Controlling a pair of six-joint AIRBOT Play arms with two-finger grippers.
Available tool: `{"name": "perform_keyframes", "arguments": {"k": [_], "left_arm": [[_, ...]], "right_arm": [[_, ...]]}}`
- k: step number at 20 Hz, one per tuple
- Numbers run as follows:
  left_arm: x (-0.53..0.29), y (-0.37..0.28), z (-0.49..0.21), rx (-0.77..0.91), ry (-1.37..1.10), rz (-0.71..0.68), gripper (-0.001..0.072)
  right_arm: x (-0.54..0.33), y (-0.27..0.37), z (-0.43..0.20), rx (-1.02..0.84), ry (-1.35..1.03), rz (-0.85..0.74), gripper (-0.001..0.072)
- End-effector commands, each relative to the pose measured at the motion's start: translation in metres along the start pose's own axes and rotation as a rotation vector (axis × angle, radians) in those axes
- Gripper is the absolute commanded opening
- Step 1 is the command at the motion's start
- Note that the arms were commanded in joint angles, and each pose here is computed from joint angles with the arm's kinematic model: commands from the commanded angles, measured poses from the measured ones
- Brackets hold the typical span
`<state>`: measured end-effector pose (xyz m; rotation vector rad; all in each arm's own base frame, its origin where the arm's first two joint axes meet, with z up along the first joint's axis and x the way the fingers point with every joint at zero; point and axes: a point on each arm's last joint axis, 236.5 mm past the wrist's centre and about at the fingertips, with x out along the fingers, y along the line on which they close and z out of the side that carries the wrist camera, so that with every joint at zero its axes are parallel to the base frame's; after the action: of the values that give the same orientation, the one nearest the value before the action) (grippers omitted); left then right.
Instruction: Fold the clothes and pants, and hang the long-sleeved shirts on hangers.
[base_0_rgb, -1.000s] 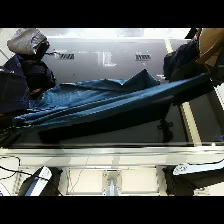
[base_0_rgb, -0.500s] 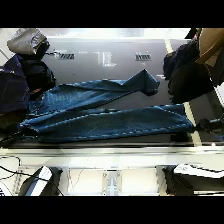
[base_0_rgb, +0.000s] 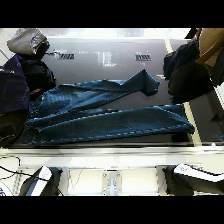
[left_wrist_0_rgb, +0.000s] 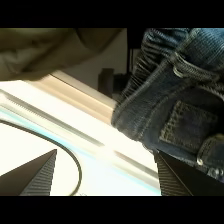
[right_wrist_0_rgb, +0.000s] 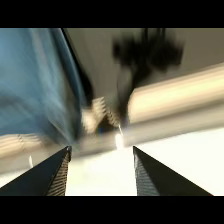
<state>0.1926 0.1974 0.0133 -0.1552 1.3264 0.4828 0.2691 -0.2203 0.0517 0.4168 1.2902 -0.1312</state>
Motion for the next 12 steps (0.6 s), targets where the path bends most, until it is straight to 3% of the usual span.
{"name": "perform_keyframes", "arguments": {"k": [1, 4, 12], "left_arm": [[-0.009, -0.003, 0.028, -0.049, -0.113, -0.028, 0.0703], [-0.010, -0.019, 0.035, -0.078, -0.139, -0.098, 0.0703], [0.002, -0.025, 0.014, -0.073, -0.064, -0.113, 0.0703]], "right_arm": [[-0.060, 0.066, 0.072, -0.072, -0.301, 0.159, 0.0460], [-0.020, 0.069, 0.052, -0.079, -0.142, 0.155, 0.0455], [0.065, 0.039, -0.017, 0.044, 0.154, 0.180, 0.0455]]}}
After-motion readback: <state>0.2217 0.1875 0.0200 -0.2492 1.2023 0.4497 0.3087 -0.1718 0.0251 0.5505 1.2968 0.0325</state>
